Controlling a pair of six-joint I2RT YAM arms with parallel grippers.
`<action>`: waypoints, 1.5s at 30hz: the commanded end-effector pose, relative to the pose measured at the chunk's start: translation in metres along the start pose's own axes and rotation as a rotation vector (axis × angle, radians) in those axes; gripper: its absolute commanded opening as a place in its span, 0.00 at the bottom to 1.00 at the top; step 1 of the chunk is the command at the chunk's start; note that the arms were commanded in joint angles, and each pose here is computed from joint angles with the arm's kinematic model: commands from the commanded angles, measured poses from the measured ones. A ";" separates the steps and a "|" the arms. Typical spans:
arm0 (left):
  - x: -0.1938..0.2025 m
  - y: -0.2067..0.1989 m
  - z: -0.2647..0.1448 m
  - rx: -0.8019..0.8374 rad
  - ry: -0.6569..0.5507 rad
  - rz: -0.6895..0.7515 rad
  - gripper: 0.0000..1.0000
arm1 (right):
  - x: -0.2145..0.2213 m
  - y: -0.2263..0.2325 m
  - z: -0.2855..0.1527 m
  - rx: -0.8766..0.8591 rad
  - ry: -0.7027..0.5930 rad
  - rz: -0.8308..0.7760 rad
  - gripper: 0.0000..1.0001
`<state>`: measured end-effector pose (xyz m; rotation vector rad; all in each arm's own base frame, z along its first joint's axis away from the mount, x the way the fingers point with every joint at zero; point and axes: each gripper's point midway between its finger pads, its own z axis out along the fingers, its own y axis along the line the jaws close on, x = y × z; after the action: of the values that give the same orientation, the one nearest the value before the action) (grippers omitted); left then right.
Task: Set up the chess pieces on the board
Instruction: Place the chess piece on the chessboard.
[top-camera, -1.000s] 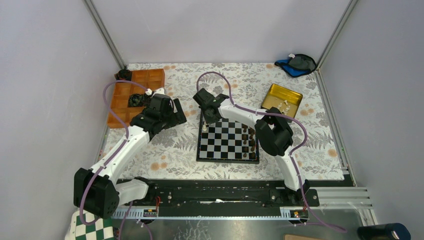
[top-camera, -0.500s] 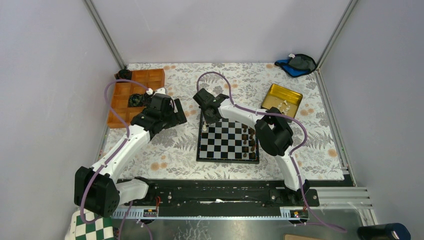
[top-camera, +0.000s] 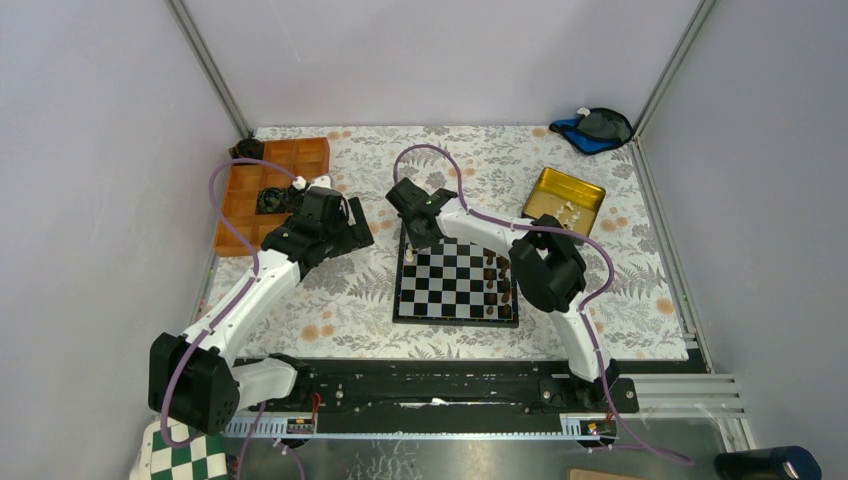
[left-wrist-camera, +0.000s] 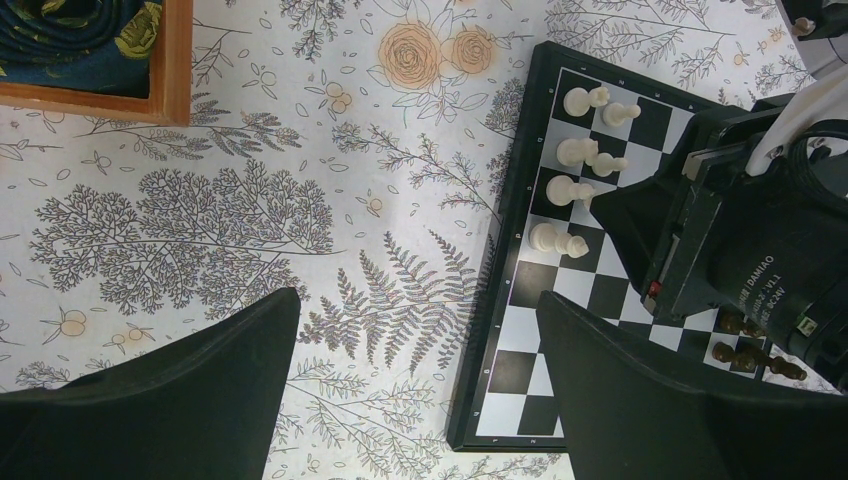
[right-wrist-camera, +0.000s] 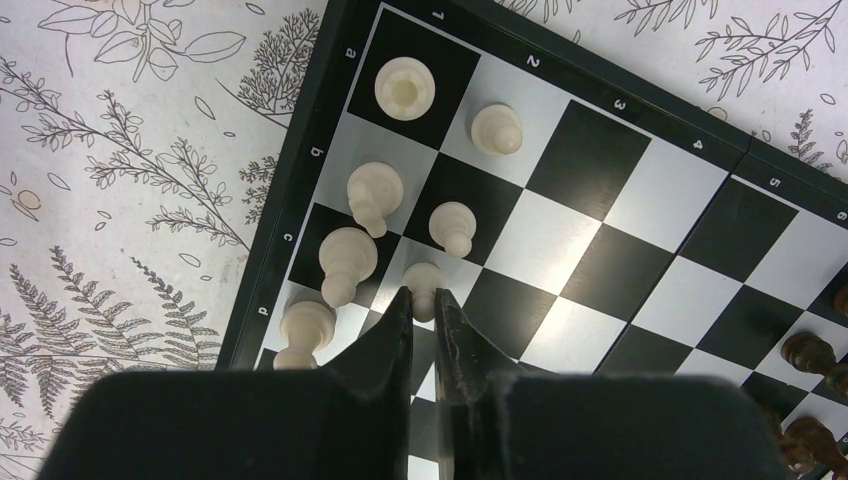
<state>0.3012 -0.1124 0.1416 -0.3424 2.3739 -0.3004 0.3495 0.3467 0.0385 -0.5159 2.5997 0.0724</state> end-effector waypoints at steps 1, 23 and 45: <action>-0.019 -0.012 -0.002 0.035 -0.067 0.014 0.96 | 0.002 0.005 -0.010 -0.010 -0.004 0.001 0.00; -0.020 -0.014 -0.003 0.042 -0.066 0.003 0.96 | -0.006 0.005 -0.020 -0.018 -0.028 -0.005 0.36; -0.026 -0.018 -0.005 0.054 -0.074 0.013 0.96 | -0.080 -0.093 -0.130 0.148 -0.304 0.183 0.43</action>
<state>0.3038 -0.1135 0.1463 -0.3417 2.3629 -0.3068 0.3577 0.3242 0.1478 -0.3959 2.4215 0.1167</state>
